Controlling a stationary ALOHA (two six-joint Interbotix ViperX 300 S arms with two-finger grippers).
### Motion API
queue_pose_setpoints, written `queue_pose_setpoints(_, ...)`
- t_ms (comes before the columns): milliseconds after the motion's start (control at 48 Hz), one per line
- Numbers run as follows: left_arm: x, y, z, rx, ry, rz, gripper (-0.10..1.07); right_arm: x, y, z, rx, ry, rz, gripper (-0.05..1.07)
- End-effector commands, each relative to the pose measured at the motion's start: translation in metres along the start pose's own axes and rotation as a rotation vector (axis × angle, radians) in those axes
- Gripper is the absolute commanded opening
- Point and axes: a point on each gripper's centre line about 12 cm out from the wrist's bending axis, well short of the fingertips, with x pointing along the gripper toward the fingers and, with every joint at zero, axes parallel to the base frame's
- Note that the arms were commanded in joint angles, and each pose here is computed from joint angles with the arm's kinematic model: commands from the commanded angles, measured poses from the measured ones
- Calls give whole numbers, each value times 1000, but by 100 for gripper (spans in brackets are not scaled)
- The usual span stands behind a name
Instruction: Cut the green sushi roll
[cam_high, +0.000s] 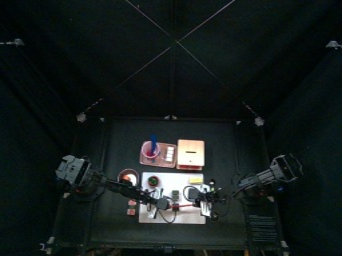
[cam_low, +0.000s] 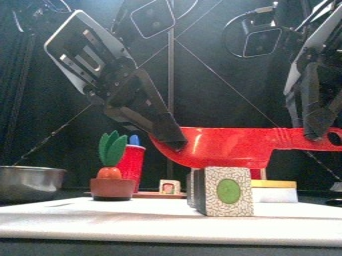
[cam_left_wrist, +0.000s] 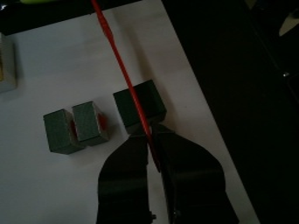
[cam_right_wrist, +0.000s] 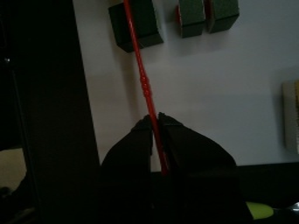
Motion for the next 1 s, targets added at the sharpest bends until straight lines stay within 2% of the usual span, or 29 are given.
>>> queue_pose_setpoints(0, -3, -26, -4, 50, 22, -47, 36, -3, -2, -2, 10, 17, -10, 45)
queue_pose_setpoints(271, -5, -26, 1, 51, 9, -47, 36, -4, -4, -1, 9, 26, -24, 45)
queue_pose_setpoints(979, 23, -24, -42, 42, 171, -45, 36, 28, -2, -15, 24, 109, -39, 45)
